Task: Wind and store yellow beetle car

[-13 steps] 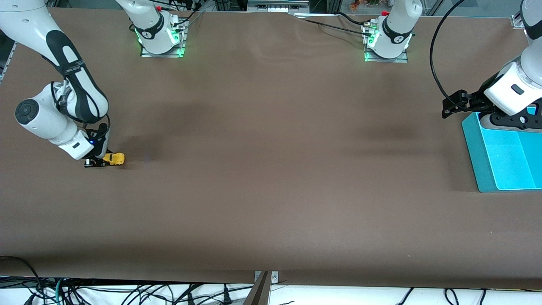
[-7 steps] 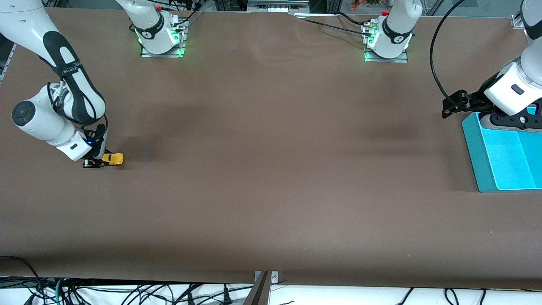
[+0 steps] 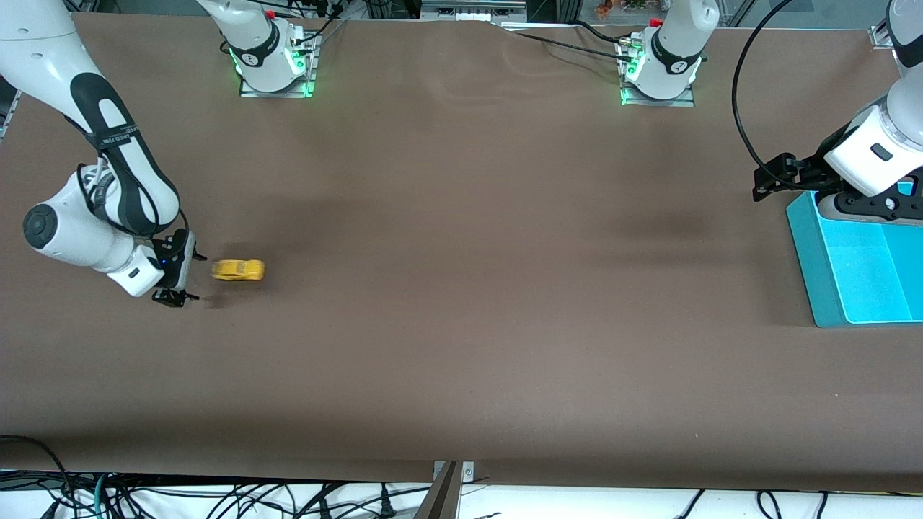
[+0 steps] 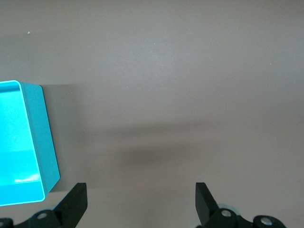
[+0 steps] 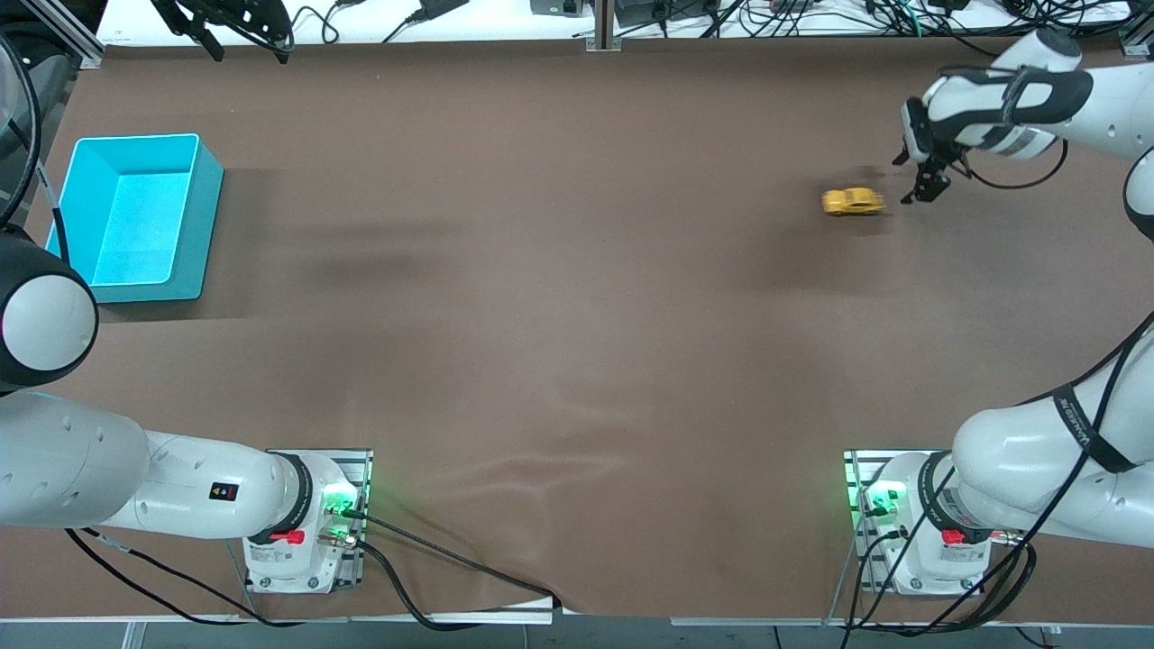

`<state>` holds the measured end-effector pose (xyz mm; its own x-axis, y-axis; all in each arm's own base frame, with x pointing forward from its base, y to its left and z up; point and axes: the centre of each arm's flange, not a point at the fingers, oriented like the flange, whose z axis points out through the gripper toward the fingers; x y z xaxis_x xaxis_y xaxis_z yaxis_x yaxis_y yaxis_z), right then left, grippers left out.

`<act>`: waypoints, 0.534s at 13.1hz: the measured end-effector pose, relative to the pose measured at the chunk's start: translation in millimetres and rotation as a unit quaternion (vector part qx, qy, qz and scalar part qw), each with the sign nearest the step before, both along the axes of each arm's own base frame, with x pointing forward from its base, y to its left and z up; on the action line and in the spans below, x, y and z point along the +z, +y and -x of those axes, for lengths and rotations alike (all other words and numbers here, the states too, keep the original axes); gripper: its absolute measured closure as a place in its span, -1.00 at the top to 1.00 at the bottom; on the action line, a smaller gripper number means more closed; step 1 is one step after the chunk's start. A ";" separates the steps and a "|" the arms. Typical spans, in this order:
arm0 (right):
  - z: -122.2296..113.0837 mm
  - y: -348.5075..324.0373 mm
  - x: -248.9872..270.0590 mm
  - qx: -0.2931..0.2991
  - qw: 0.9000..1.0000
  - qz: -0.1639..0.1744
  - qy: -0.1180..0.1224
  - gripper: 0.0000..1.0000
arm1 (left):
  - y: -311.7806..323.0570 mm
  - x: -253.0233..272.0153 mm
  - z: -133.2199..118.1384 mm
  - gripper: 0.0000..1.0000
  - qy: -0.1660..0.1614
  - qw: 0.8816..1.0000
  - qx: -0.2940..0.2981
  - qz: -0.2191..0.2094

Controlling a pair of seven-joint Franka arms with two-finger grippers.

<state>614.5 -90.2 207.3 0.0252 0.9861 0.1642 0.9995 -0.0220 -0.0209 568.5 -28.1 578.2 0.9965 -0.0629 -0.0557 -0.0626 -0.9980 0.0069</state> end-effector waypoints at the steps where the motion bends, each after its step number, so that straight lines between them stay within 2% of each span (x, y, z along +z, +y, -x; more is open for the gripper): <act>1: -7.3 6.3 14.1 -0.005 1.000 -0.001 0.001 1.00 | 0.0 0.0 0.0 1.00 0.000 1.000 0.000 0.000; 4: -21.1 30.7 65.2 -0.047 0.999 0.016 0.006 1.00 | 0.1 0.0 0.0 1.00 0.000 1.000 0.000 0.000; 7: -19.5 62.6 126.7 -0.104 0.994 0.030 0.005 1.00 | 0.1 -0.1 0.0 1.00 0.000 1.000 0.000 0.000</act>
